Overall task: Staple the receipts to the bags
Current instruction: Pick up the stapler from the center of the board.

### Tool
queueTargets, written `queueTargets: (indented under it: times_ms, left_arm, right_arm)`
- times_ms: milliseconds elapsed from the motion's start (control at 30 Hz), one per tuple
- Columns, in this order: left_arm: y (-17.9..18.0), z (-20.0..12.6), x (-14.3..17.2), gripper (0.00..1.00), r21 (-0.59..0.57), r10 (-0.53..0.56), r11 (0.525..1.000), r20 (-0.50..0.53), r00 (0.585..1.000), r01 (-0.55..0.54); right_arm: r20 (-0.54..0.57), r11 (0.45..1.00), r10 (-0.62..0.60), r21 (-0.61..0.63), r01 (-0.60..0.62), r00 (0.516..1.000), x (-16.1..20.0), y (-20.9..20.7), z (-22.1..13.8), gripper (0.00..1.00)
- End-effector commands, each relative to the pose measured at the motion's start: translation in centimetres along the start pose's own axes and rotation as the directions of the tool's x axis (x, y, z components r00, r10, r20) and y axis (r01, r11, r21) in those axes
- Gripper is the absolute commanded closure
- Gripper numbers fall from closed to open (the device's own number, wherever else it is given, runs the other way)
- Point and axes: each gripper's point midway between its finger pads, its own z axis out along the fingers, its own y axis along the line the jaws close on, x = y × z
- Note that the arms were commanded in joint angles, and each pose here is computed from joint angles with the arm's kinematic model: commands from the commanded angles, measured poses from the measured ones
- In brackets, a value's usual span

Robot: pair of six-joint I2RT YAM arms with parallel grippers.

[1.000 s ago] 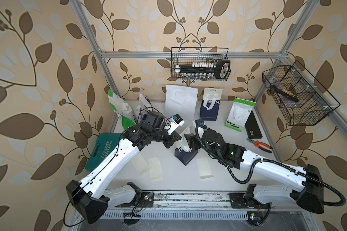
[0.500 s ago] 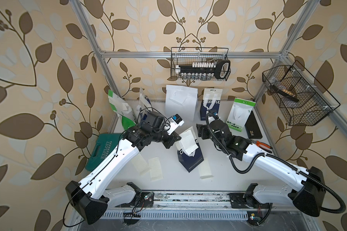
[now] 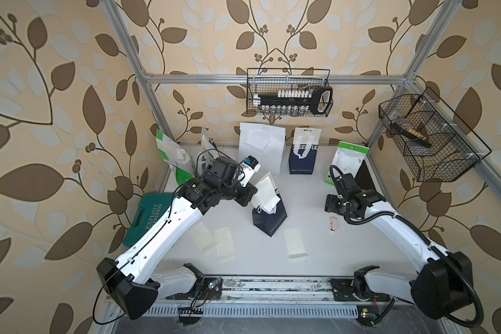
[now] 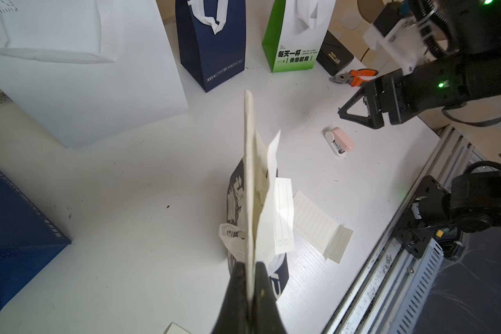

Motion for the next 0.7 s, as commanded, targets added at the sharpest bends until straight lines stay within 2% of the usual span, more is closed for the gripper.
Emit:
queueTargets:
  times_ms: [0, 233, 467, 667]
  left_arm:
    - [-0.2, -0.4, -0.9, 1.00, -0.001, -0.020, 1.000, 0.032, 0.999, 0.020]
    - [-0.5, -0.4, -0.6, 1.00, 0.014, -0.019, 1.000, 0.033, 0.999, 0.018]
    - [-0.8, -0.3, -0.6, 1.00, 0.032, -0.018, 0.999, 0.029, 0.999, 0.017]
    - [-0.7, -0.2, -0.6, 1.00, 0.033, -0.018, 0.999, 0.027, 0.999, 0.017]
  right_arm:
    - [-0.164, 0.999, 0.009, 0.050, 0.000, 0.986, 3.0, -0.8, 2.6, 0.26]
    - [-0.216, 0.989, 0.015, 0.148, 0.018, 0.976, 2.8, -0.9, 6.2, 0.36]
    - [-0.229, 0.980, -0.013, 0.192, 0.058, 0.973, 2.1, -1.3, 6.5, 0.51]
    - [-0.254, 0.971, -0.041, 0.220, 0.099, 0.966, 2.0, -1.6, 6.6, 0.57]
